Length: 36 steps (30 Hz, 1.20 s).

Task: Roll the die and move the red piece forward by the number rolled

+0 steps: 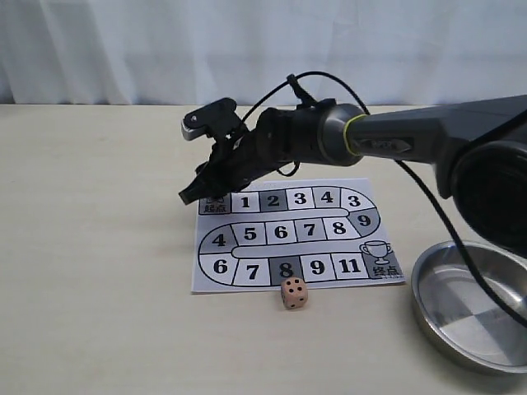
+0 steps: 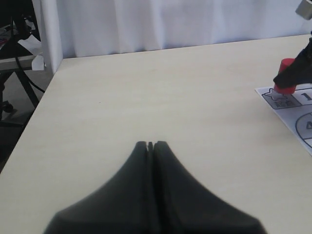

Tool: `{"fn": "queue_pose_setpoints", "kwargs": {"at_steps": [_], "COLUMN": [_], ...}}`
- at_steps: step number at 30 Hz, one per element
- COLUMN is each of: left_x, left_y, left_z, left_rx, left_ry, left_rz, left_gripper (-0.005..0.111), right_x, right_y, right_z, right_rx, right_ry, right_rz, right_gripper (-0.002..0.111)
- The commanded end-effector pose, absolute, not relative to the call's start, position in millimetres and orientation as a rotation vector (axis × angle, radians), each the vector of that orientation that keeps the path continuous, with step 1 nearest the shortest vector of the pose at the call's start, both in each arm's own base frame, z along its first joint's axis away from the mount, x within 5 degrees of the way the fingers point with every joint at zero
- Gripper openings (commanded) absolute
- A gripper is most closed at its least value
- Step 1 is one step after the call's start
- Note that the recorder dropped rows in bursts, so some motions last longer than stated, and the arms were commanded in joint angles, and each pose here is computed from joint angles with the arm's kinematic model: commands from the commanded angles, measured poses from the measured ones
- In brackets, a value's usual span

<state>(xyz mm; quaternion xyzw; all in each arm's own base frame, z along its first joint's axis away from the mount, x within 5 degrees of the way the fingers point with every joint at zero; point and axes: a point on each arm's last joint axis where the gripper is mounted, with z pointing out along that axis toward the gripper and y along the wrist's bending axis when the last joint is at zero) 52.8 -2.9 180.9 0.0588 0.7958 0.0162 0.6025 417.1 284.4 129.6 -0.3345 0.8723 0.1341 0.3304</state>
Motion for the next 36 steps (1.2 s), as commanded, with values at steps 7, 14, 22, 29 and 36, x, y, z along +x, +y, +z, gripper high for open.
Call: {"fn": "queue_pose_setpoints", "kwargs": {"at_steps": [7, 14, 22, 29, 36], "left_x": [53, 53, 53, 53, 53], "left_y": [-3, -3, -3, -3, -3], "left_z": [181, 181, 181, 181, 181], "left_rx": [0.128, 0.128, 0.128, 0.128, 0.128], "left_ry": [1.833, 1.833, 1.833, 1.833, 1.833], "left_rz": [0.029, 0.029, 0.029, 0.029, 0.029], "left_gripper": [0.000, 0.000, 0.000, 0.000, 0.000], "right_x": [431, 434, 429, 429, 434], "right_y": [249, 237, 241, 240, 228], "right_z": [183, 153, 110, 120, 150], "right_rx": [-0.755, -0.701, -0.713, -0.704, -0.668], "right_ry": [2.264, 2.356, 2.476, 2.469, 2.422], "right_rz": [0.354, 0.348, 0.354, 0.362, 0.358], "right_gripper": [0.004, 0.004, 0.004, 0.004, 0.004]}}
